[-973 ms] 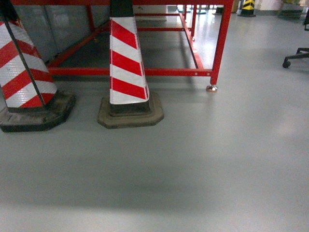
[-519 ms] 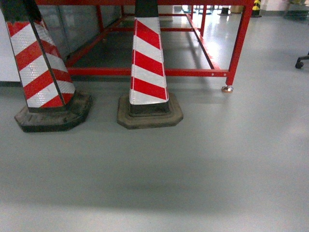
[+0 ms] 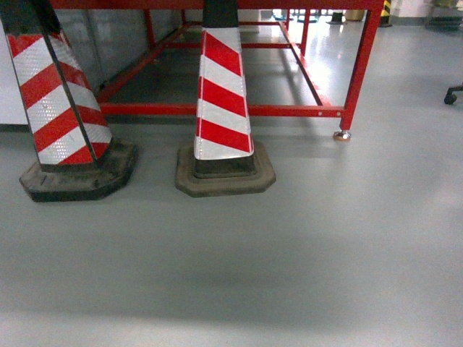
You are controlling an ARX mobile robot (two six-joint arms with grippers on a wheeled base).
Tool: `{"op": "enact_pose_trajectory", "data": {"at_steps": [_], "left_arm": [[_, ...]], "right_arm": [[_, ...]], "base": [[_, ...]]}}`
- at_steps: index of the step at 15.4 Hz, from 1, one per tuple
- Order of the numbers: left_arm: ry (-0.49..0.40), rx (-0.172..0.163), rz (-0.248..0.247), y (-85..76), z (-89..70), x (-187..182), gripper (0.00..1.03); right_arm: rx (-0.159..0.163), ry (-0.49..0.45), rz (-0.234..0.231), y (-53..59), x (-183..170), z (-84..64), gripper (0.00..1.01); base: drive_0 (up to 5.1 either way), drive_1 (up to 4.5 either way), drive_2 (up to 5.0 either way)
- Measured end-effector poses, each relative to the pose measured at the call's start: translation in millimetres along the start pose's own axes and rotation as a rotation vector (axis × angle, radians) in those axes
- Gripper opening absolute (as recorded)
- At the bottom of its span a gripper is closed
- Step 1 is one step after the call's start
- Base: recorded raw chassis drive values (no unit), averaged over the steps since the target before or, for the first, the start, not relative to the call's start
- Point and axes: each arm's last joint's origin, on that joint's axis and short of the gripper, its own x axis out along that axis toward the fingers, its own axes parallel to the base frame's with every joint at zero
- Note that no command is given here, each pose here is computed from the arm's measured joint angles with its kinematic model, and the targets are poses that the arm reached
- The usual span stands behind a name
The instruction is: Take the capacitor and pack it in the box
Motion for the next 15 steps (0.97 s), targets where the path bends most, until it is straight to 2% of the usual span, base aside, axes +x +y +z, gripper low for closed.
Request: {"op": "enact_pose_trajectory", "data": {"at_steps": [15], "left_arm": [[0.0, 0.0, -0.002, 0.0, 0.0, 0.0, 0.44]], "right_arm": [[0.0, 0.0, 0.0, 0.0, 0.0, 0.0, 0.98]], "base": [[0.0, 0.0, 0.0]]}}
